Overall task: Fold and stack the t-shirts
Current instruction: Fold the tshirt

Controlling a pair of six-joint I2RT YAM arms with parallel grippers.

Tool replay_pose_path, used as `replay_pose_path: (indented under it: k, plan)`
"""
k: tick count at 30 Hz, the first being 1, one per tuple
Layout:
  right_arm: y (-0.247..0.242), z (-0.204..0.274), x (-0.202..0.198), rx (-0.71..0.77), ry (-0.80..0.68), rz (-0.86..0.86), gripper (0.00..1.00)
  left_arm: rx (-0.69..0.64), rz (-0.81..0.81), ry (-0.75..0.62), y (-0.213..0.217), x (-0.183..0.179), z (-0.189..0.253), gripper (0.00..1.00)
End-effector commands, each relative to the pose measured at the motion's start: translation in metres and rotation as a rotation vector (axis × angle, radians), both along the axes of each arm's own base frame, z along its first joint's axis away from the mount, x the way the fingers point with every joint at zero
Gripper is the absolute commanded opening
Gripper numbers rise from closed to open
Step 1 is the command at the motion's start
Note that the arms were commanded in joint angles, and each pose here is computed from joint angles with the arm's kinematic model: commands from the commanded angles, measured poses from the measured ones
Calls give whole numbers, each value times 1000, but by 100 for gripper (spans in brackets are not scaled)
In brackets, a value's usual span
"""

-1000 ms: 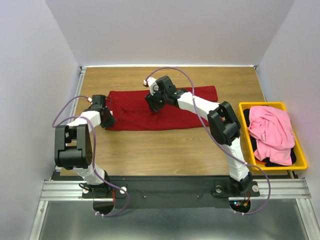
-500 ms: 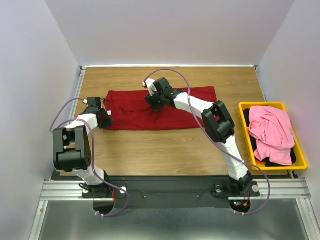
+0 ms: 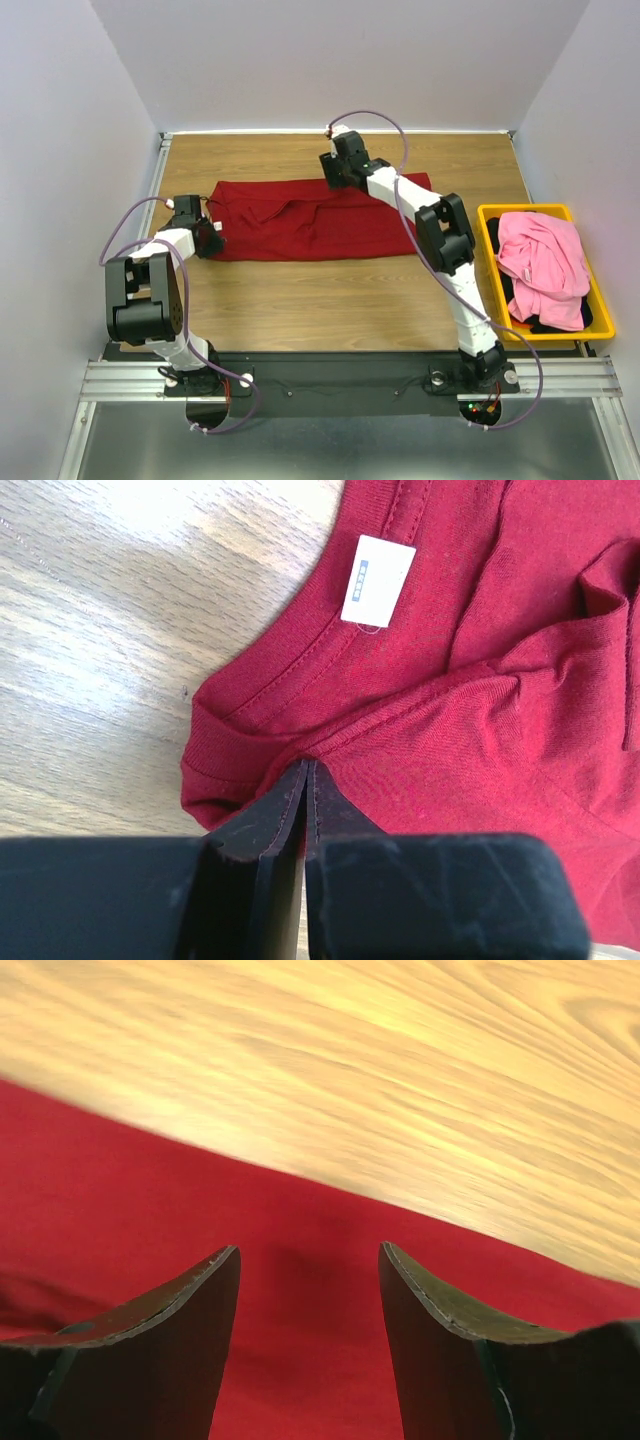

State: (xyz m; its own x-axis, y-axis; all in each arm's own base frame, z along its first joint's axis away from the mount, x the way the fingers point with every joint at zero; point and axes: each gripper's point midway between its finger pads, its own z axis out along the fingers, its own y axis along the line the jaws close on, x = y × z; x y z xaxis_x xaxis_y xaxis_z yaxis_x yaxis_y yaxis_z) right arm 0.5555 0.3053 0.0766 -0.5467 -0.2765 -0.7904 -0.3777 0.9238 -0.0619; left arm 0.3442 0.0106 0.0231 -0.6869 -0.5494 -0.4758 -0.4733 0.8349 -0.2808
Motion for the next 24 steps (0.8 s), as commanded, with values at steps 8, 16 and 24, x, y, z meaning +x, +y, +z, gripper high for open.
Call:
replay_pose_path:
  k: [8,16,24]
  plan:
    - [-23,72,-43,101,-32,-18,63,49,-31,-106,0,13,78,54]
    - [-67,57,-105,41,39,-58,72,280,-254,-210,-60,55,124,92]
    - [-99,51,-156,83,90,-134,92,519,-444,-162,-109,81,112,97]
